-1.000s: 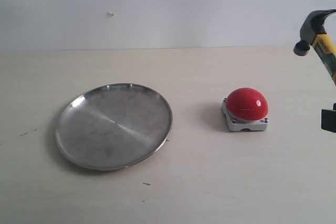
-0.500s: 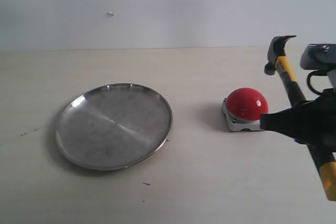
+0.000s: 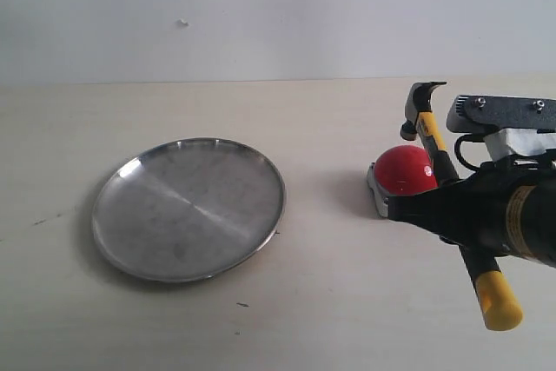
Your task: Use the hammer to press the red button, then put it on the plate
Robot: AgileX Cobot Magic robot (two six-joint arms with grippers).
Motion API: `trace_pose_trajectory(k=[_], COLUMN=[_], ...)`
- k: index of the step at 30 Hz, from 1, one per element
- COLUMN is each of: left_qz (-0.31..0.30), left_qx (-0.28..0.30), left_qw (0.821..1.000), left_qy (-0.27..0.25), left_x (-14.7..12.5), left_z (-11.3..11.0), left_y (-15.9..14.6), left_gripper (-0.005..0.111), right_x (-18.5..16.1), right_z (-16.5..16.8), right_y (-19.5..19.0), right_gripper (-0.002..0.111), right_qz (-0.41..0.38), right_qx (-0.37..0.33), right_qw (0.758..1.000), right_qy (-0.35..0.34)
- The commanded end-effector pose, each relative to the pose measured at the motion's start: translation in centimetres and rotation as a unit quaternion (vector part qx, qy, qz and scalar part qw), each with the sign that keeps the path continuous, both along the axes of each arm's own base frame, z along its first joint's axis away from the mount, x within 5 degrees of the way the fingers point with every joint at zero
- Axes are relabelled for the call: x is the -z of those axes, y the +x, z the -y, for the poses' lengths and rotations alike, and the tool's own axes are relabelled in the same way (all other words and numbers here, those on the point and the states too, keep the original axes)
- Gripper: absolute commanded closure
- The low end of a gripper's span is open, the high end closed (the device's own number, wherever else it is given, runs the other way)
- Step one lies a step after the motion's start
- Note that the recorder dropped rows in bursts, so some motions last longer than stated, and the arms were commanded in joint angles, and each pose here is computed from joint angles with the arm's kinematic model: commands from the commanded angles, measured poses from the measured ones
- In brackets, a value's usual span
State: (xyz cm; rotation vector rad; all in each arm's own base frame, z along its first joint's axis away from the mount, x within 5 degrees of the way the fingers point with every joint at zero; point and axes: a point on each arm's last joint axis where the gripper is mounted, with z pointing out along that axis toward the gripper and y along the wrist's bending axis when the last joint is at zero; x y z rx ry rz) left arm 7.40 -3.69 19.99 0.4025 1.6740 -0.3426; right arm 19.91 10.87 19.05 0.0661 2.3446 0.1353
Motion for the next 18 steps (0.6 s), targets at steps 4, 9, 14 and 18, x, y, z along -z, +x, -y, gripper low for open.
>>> trace_pose_trajectory(k=[4, 9, 14, 18], left_qz=[0.000, 0.000, 0.000, 0.000], left_qx=[0.000, 0.000, 0.000, 0.000], left_qw=[1.000, 1.000, 1.000, 1.000], left_qy=[0.000, 0.000, 0.000, 0.000], left_x=[0.1, 0.1, 0.1, 0.1], left_z=[0.0, 0.0, 0.0, 0.0], left_y=[-0.1, -0.1, -0.1, -0.1], left_gripper=[0.107, 0.107, 0.107, 0.107], right_x=[0.0, 0.9, -3.3, -8.9], right_z=[0.2, 0.3, 0.3, 0.8], right_y=[-0.1, -0.1, 0.1, -0.7], right_gripper=[0.108, 0.108, 0.108, 0.108], right_qz=[0.006, -0.007, 0.072, 0.146], right_qx=[-0.006, -0.005, -0.010, -0.011], right_qw=[1.000, 1.000, 0.997, 0.986], right_qy=[-0.011, -0.023, 0.014, 0.075])
